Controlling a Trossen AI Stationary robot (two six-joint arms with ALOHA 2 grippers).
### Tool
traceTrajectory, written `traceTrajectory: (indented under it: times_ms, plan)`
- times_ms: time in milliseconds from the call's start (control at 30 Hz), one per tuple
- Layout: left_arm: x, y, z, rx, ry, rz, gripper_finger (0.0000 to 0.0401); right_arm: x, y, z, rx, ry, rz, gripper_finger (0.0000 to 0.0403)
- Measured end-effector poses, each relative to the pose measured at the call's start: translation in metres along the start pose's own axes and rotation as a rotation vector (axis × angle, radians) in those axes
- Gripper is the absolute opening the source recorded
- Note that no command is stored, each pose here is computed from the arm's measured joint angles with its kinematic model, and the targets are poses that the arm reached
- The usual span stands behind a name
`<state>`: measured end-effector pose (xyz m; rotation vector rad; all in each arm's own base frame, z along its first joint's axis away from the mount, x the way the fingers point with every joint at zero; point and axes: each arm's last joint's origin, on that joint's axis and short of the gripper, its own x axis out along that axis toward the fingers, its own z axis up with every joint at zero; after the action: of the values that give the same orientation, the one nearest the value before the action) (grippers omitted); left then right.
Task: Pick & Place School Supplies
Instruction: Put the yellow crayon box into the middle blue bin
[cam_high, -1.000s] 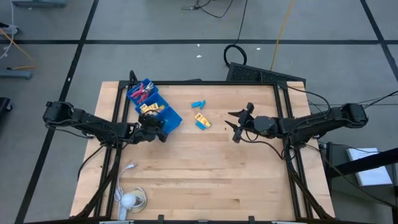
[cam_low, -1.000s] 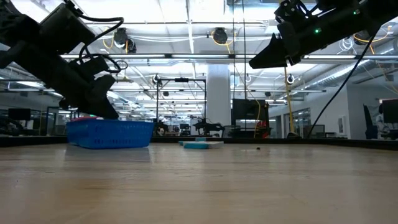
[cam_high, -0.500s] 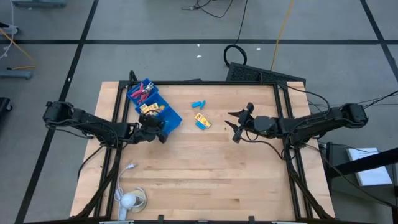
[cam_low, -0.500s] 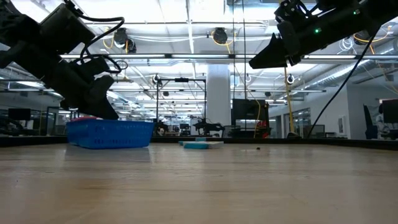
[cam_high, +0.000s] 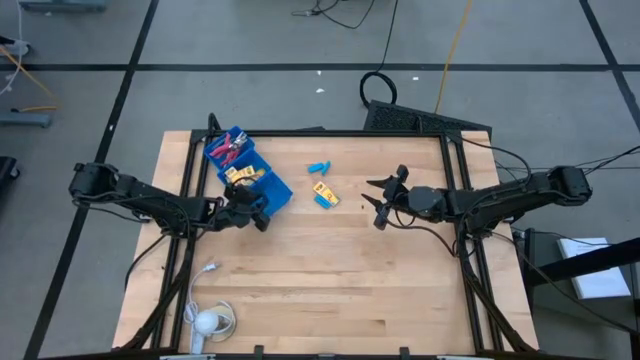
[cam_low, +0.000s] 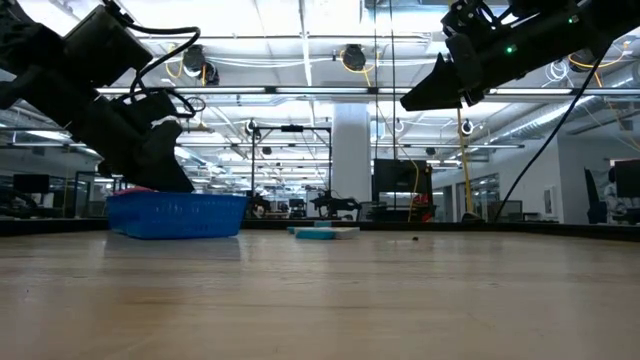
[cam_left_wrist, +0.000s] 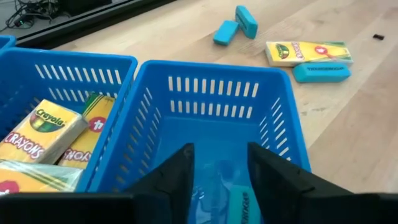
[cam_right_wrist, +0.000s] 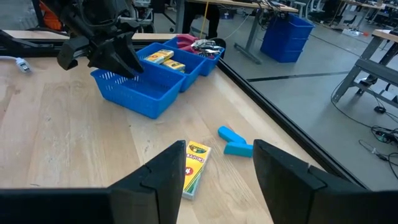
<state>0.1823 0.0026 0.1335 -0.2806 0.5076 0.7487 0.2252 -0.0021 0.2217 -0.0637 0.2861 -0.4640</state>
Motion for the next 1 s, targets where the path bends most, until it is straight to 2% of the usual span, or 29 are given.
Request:
traceTrajectory:
  times_ms: [200, 400, 567, 733, 1000]
  plan:
    - [-0.001, -0.009, 0.013, -0.045, -0.030, -0.069, 0.0165, 0.000, 0.000, 0.000, 0.005, -0.002, 0.004, 0.0180]
    - [-0.007, -0.028, 0.045, 0.034, -0.084, -0.166, 0.0159, 0.015, -0.008, 0.005, 0.044, 0.012, 0.143, 0.0180]
    - [-0.013, -0.040, 0.071, 0.074, -0.152, -0.195, 0.0157, 0.038, -0.013, 0.005, 0.050, 0.062, 0.144, 0.0180]
    - [-0.016, -0.044, 0.082, 0.070, -0.187, -0.210, 0.0157, 0.062, -0.010, -0.010, 0.030, 0.144, 0.122, 0.0180]
    - [-0.017, -0.045, 0.082, 0.053, -0.188, -0.212, 0.0157, 0.102, 0.004, -0.045, 0.028, 0.251, 0.108, 0.0180]
